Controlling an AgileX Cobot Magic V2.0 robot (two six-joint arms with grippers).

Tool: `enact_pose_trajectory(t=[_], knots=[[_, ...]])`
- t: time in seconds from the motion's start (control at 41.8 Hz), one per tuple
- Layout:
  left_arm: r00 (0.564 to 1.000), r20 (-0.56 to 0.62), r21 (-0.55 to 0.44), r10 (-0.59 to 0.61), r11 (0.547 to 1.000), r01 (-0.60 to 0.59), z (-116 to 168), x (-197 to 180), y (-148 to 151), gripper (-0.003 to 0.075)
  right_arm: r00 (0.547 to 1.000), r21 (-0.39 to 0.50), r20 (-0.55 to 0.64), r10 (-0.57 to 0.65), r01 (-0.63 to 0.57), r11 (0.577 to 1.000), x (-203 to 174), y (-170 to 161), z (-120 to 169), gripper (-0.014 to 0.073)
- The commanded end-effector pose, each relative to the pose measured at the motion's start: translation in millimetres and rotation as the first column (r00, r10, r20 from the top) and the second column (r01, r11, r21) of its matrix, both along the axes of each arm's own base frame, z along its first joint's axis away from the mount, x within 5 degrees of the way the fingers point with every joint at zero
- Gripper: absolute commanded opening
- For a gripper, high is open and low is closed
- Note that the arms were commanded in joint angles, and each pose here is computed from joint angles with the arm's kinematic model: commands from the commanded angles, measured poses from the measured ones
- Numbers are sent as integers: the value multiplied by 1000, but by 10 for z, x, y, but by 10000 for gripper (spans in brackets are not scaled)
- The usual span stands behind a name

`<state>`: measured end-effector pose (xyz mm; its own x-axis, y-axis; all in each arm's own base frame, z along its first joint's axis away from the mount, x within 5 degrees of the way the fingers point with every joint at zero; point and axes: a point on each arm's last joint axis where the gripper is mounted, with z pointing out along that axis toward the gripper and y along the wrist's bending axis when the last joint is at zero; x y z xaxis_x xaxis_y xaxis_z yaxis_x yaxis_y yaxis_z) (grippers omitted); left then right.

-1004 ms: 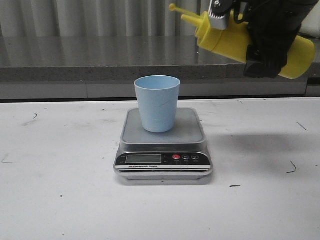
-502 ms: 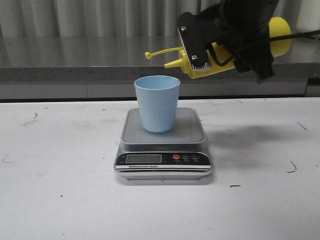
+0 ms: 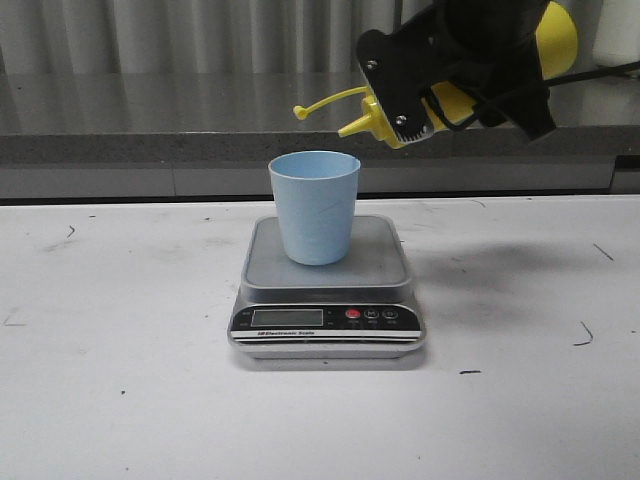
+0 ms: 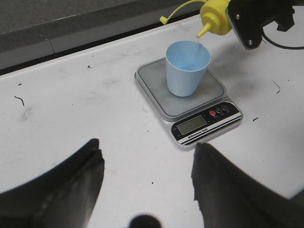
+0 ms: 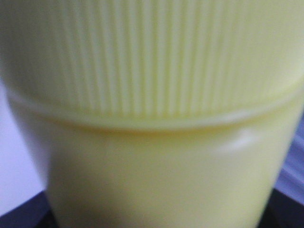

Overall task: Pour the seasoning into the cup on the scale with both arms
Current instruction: 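Tilt the bottle nozzle down over the blue cup with the right gripper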

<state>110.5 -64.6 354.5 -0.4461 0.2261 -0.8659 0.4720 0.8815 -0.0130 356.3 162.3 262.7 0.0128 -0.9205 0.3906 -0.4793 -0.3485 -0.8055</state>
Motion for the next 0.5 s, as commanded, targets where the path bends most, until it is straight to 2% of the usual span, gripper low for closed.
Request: enact_pose_trajectory(t=[0.0,0.167,0.263,0.406,0.478], knots=[[996,86,-62,-4,998,10,153,19,-22,409,990,-47,138,23,-17,999,-9,-31,391,291],[996,86,-62,-4,998,10,153,19,-22,409,990,-45,140,28,-22,999,-8,-26,393,291],[996,86,-62,-4,998,10,153,19,-22,409,989,-9,145,25,-24,1000,-6,-15,391,291],[996,86,-62,-4,998,10,153,19,-22,409,987,117,160,-19,0,993,-5,0,386,291],[996,86,-62,-4,998,10,153,19,-22,409,983,245,163,-86,44,969,-8,-2,378,291]])
